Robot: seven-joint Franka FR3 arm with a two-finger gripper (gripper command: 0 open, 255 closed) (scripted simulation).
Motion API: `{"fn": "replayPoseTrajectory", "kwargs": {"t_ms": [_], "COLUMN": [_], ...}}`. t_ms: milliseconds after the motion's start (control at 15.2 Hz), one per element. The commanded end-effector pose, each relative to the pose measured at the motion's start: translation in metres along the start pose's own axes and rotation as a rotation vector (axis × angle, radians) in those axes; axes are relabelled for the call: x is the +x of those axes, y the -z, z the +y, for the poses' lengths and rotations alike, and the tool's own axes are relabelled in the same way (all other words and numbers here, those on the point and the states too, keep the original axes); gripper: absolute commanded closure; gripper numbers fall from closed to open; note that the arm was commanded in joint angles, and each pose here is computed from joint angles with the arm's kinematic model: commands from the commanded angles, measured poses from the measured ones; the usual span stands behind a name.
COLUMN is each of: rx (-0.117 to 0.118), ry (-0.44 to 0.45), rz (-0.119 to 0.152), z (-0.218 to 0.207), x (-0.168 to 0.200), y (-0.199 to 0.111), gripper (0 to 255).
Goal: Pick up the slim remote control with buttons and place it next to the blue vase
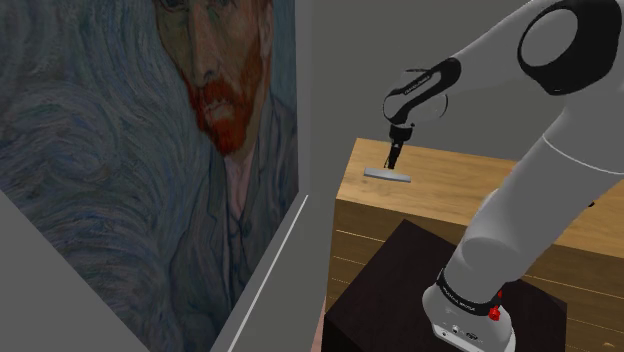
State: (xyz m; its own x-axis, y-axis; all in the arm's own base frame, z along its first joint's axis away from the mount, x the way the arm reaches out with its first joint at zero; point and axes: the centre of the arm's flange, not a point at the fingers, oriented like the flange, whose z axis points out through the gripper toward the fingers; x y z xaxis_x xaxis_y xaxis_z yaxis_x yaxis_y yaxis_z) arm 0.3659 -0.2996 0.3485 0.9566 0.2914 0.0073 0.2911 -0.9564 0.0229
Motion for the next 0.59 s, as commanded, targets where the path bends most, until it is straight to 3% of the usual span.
{"fn": "replayPoseTrajectory", "kwargs": {"t_ms": [0,528], "rx": [0.002,0.023], "ry": [0.023,0.107], "rz": [0.0,0.001], "z": [0.022,0.104], "x": [0.001,0.01], "y": [-0.019,-0.089], "gripper": [0,0]}}
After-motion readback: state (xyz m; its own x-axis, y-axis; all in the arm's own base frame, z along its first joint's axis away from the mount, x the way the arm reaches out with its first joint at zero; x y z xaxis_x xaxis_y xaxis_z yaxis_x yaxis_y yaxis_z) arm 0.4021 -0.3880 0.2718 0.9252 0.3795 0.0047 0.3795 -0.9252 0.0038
